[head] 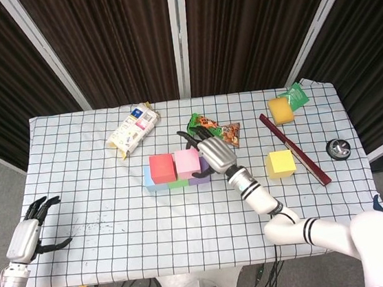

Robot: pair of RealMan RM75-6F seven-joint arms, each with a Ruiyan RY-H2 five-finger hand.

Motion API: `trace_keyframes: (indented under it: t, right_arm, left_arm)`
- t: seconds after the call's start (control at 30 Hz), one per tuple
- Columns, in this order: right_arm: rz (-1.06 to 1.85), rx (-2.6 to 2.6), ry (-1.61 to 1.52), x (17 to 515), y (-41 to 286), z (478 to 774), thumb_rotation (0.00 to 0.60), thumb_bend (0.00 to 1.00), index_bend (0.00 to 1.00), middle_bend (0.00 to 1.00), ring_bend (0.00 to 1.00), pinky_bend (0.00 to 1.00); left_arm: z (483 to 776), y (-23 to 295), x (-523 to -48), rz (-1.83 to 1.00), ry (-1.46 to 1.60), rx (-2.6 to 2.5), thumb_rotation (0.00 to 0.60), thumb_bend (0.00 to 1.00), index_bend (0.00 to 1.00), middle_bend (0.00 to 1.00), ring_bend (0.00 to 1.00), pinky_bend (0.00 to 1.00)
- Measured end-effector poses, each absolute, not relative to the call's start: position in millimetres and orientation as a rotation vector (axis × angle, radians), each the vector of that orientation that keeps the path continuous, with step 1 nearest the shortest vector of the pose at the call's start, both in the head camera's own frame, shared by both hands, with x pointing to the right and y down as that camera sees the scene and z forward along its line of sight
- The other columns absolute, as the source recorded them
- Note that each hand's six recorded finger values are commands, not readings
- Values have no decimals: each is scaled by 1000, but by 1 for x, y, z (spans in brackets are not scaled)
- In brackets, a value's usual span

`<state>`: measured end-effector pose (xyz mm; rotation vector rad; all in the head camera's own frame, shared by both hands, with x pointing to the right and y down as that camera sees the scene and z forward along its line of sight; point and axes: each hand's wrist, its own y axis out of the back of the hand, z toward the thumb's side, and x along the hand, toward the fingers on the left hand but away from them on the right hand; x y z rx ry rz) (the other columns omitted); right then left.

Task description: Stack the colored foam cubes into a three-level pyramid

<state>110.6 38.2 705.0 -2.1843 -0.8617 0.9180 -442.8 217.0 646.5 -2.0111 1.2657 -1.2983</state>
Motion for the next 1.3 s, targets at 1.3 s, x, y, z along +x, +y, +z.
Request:
trace_keyframes:
  t: [1.3]
  right_arm:
    - [912, -2204, -887, 106, 40, 709, 600, 186, 0, 485, 45, 0]
  left_arm:
    - [648, 220, -445, -1305, 1262, -2015, 600, 0, 112, 160, 27, 10]
